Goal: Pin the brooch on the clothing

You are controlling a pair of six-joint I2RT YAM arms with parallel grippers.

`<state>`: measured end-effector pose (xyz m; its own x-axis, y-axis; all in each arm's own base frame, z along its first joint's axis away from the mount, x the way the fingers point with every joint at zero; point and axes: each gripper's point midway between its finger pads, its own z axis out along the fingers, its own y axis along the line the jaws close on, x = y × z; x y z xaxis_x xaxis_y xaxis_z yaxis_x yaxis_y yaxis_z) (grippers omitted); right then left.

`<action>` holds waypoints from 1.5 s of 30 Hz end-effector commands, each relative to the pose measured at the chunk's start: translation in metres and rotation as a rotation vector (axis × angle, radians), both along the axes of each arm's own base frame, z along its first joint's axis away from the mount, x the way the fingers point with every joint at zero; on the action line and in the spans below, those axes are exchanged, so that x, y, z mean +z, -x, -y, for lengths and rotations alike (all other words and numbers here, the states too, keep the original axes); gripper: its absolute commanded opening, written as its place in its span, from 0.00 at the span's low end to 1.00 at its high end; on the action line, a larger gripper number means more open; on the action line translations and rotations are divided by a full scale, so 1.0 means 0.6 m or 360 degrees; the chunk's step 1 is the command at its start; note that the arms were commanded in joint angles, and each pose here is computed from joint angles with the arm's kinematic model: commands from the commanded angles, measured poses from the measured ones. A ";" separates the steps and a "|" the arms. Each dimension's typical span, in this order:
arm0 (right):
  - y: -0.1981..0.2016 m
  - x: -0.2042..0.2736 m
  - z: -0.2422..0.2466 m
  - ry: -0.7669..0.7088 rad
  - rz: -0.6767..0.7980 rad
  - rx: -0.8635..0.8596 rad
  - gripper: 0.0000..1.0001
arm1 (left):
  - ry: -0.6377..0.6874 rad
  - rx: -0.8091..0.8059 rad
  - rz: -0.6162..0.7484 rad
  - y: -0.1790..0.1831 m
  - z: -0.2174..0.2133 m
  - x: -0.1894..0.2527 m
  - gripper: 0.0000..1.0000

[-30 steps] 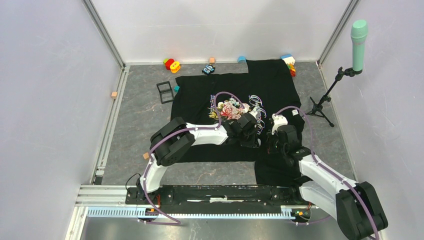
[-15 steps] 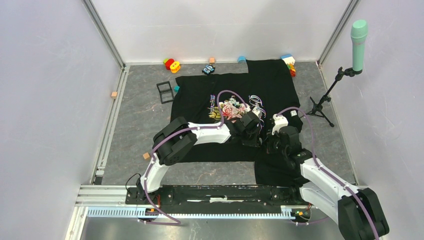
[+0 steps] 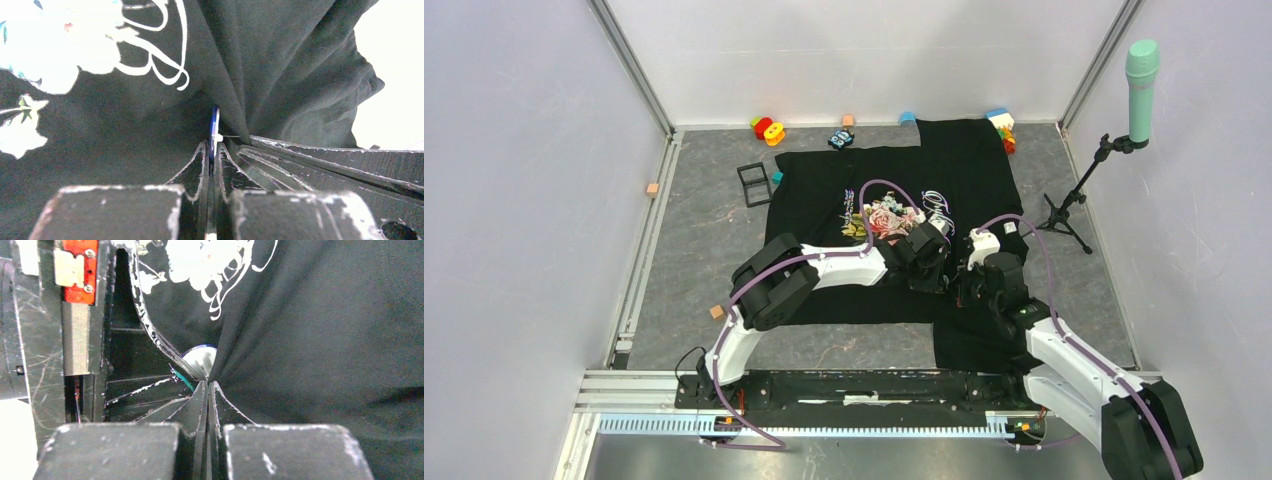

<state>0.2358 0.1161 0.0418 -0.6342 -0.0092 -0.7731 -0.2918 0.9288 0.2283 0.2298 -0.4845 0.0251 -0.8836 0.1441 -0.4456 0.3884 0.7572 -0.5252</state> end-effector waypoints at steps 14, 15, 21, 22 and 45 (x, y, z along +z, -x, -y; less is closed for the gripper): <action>0.019 -0.021 -0.017 -0.0018 -0.0052 0.0144 0.00 | -0.0084 -0.0016 0.0004 0.005 -0.013 -0.041 0.02; 0.020 -0.024 -0.017 -0.0016 -0.0059 0.0145 0.00 | -0.0066 -0.0014 0.0007 0.006 -0.012 -0.039 0.02; 0.026 -0.041 -0.013 -0.0001 -0.0091 0.0136 0.00 | 0.0031 -0.0011 -0.0005 0.013 -0.007 -0.032 0.02; 0.026 -0.042 -0.012 0.0003 -0.0093 0.0131 0.00 | 0.0046 -0.0015 -0.0001 0.014 -0.006 -0.030 0.02; 0.017 -0.007 0.008 0.0066 -0.0005 0.0054 0.12 | 0.0252 -0.0068 0.0143 0.014 -0.010 0.029 0.02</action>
<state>0.2222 0.1137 0.0235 -0.6593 -0.0585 -0.7496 -0.3228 0.9224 0.2120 0.2189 -0.4816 0.0263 -0.8524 0.0915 -0.5149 0.4499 0.6303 -0.6327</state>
